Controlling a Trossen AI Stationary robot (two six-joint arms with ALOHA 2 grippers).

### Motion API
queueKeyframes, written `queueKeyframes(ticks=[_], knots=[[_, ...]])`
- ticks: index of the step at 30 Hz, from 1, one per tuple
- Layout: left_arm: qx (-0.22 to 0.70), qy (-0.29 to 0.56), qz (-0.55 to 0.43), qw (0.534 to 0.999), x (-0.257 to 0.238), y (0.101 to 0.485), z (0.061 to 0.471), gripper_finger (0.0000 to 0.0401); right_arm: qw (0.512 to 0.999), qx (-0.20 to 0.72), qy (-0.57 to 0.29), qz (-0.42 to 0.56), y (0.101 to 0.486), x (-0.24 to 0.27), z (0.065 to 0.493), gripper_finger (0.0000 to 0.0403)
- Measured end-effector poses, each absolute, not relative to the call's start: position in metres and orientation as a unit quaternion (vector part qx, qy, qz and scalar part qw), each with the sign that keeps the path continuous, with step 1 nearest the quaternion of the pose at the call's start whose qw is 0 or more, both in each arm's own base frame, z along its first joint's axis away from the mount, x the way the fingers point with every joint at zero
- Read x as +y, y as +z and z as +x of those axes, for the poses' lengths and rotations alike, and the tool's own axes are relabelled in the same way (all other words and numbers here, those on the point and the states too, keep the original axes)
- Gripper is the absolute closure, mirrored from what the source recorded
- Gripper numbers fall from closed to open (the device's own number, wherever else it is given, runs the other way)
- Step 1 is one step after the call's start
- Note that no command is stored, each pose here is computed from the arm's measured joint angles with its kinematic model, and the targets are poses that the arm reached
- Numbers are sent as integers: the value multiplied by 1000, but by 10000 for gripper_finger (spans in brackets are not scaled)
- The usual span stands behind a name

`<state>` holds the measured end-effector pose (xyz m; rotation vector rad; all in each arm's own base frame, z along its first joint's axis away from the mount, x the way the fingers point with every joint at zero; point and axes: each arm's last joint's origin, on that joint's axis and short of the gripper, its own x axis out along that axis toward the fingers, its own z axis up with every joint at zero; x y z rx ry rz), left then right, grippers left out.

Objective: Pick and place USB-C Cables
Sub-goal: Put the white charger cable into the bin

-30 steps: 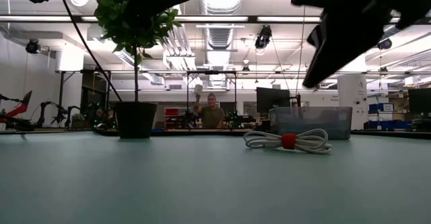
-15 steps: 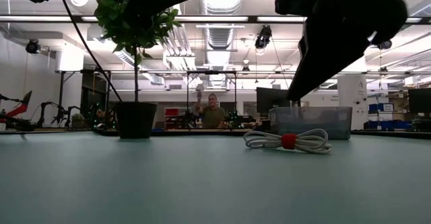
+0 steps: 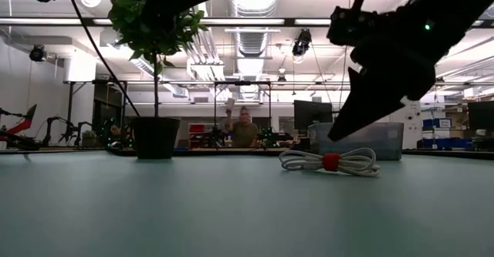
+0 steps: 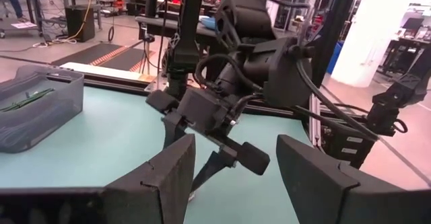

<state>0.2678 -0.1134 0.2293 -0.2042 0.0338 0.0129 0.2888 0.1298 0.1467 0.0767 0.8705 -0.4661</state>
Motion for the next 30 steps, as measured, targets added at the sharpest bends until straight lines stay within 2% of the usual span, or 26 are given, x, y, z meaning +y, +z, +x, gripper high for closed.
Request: queueKeyframes(ticks=[5, 14, 30], knots=[[21, 7, -100, 995, -114, 227, 269, 208, 890, 393, -220, 65, 137, 128, 287, 182], [22, 21, -101, 994, -113, 225, 269, 208, 884, 400, -232, 71, 121, 117, 277, 191], [21, 21, -103, 994, -113, 226, 269, 208, 894, 373, -233, 84, 118, 104, 283, 220]])
